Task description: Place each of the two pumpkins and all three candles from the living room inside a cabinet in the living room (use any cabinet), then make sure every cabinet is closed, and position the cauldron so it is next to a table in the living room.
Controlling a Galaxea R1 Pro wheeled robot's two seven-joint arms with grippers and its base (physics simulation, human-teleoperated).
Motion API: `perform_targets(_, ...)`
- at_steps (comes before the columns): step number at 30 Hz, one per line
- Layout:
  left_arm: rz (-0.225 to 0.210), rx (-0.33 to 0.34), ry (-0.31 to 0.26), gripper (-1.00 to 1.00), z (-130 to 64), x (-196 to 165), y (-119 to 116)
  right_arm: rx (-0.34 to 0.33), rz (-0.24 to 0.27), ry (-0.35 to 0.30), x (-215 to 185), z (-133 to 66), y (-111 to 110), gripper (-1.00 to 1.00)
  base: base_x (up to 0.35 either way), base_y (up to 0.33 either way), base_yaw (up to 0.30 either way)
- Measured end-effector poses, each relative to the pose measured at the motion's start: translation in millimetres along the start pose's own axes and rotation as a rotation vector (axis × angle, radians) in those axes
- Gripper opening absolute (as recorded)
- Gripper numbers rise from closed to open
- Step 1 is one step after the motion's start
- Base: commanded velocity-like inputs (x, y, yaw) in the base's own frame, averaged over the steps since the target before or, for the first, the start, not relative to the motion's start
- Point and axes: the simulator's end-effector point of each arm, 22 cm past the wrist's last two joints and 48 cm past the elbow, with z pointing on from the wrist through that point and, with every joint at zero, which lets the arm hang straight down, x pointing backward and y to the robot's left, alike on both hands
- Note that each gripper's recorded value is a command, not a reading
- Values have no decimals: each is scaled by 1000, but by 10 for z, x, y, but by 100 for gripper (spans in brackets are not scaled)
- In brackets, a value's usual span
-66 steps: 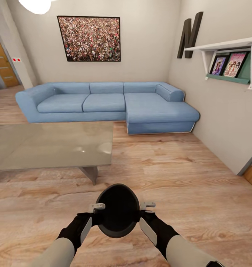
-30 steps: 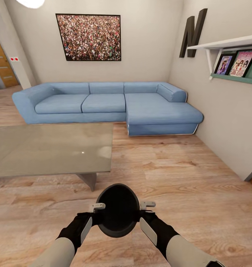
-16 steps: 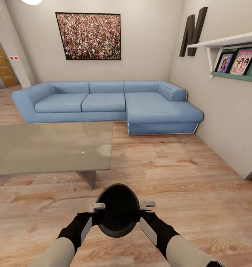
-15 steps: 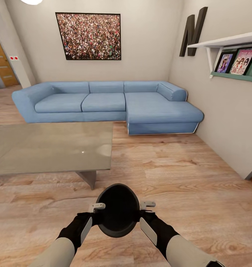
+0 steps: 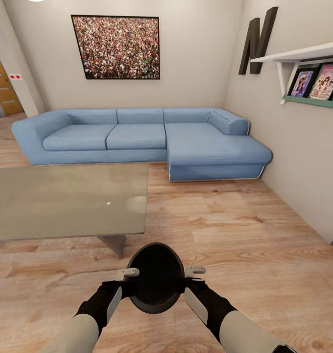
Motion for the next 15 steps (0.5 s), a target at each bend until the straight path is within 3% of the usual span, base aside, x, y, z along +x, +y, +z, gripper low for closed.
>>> perform_targets(15, 0, 0, 7, -100, 71, 76, 11, 0, 1, 6, 82, 67, -8, -100, 3, 0, 0)
